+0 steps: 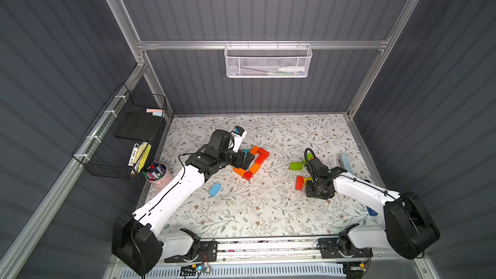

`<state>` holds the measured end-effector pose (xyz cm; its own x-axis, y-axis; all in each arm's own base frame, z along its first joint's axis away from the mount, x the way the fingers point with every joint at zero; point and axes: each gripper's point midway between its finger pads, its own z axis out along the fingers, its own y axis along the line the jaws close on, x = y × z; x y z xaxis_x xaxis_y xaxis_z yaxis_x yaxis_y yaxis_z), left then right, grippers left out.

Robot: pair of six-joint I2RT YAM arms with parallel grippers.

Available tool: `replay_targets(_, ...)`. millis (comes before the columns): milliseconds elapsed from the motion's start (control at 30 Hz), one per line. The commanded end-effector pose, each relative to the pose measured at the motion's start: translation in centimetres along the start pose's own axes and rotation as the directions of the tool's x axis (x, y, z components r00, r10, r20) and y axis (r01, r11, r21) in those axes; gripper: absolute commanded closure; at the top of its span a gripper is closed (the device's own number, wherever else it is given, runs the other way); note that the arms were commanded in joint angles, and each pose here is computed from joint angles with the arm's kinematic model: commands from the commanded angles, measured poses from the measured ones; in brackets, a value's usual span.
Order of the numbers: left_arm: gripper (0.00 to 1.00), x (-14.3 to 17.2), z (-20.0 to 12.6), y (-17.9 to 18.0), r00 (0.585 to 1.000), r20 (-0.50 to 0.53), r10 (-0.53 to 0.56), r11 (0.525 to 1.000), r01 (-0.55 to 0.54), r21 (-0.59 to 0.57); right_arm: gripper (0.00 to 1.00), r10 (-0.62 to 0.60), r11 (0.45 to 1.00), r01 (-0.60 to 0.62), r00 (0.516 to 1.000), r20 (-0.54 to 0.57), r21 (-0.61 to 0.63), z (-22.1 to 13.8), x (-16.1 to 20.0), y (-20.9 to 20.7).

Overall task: Assemble a heart with building blocks
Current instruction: Pick up the building block from the center of the board.

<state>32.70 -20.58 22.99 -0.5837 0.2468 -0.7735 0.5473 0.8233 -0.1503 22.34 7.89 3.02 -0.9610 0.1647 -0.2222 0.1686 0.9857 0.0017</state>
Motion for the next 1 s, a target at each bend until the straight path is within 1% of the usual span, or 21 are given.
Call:
replay_targets(0,0.01,0.6,0.3,0.2,1.0,-0.016,0.001,1.0,-0.001,-0.001,0.54,0.051,0.997,-0.052,0.999,0.013,0.06,-0.3,-0.2,-2.0)
replay_targets(100,0.01,0.6,0.3,0.2,1.0,-0.016,0.001,1.0,-0.001,-0.001,0.54,0.068,0.997,-0.069,0.997,0.034,0.042,-1.0,-1.1,-2.1)
replay_targets(200,0.01,0.7,0.3,0.2,1.0,-0.019,0.0,1.0,0.0,0.001,0.54,0.04,0.998,-0.038,0.998,0.042,-0.057,-1.6,-1.6,-0.4)
replay_targets(300,0.01,0.6,0.3,0.2,1.0,-0.018,0.002,1.0,-0.002,0.001,0.52,0.036,0.996,-0.032,0.998,0.043,-0.088,-1.4,-1.8,0.2)
replay_targets(667,0.01,0.7,0.2,0.0,1.0,-0.02,0.003,1.0,-0.003,0.009,0.53,0.018,0.998,-0.016,0.999,0.039,-0.058,0.7,-3.8,0.8)
replay_targets(967,0.01,0.8,0.3,0.1,1.0,-0.023,0.004,1.0,-0.003,0.008,0.6,0.002,1.0,-0.002,1.0,0.016,-0.025,1.9,-4.0,0.6)
